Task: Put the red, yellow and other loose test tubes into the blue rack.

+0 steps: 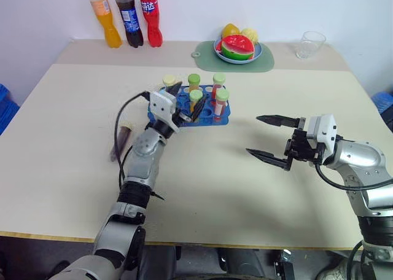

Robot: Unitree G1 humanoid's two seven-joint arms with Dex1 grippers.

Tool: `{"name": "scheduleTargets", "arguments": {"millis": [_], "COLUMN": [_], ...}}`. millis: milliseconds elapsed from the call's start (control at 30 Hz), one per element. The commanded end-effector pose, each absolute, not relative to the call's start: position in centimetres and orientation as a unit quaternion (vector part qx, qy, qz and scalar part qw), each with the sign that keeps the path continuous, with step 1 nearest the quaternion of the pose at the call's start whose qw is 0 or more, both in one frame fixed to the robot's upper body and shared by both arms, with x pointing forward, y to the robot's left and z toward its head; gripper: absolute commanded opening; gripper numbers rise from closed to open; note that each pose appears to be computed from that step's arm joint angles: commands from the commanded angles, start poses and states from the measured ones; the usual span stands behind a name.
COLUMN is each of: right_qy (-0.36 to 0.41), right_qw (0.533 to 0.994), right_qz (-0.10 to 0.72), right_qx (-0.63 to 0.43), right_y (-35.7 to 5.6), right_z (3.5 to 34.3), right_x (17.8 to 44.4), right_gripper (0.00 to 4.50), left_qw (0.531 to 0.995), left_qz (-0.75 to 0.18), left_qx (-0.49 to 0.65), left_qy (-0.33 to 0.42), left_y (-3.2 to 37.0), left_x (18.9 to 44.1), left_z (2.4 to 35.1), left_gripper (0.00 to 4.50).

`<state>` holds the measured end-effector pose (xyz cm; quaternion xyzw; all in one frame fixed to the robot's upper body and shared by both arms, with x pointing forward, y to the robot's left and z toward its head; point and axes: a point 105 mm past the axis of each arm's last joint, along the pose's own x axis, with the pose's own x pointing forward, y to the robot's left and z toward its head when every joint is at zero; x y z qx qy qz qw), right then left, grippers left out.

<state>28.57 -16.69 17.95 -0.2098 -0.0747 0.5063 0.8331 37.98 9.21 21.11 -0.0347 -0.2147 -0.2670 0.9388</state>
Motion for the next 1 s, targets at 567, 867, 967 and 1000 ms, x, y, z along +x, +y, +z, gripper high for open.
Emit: {"name": "scheduleTargets", "arguments": {"millis": [567,867,967,1000], "right_qy": [-0.109,-0.113,-0.114,-0.114], "right_qw": [0.822,0.827,0.828,0.829], "right_qz": [0.525,0.517,0.514,0.513], "right_qx": [-0.191,-0.191,-0.191,-0.191], "right_y": [-14.6,-14.8,-14.8,-14.8], "right_z": [17.0,16.9,16.9,16.9], "right_x": [29.6,29.4,29.3,29.3], "right_gripper": [4.5,4.5,4.5,4.5], "left_qw": [0.927,0.872,0.859,0.854], "left_qz": [-0.062,-0.035,-0.04,-0.041], "left_qx": [-0.014,0.001,0.005,0.007], "left_qy": [0.37,0.489,0.51,0.518], "left_y": [22.7,23.5,22.7,22.6], "left_x": [36.5,36.1,36.2,36.1], "left_z": [19.8,16.5,15.6,15.2], "left_gripper": [4.3,4.3,4.3,4.3]}}
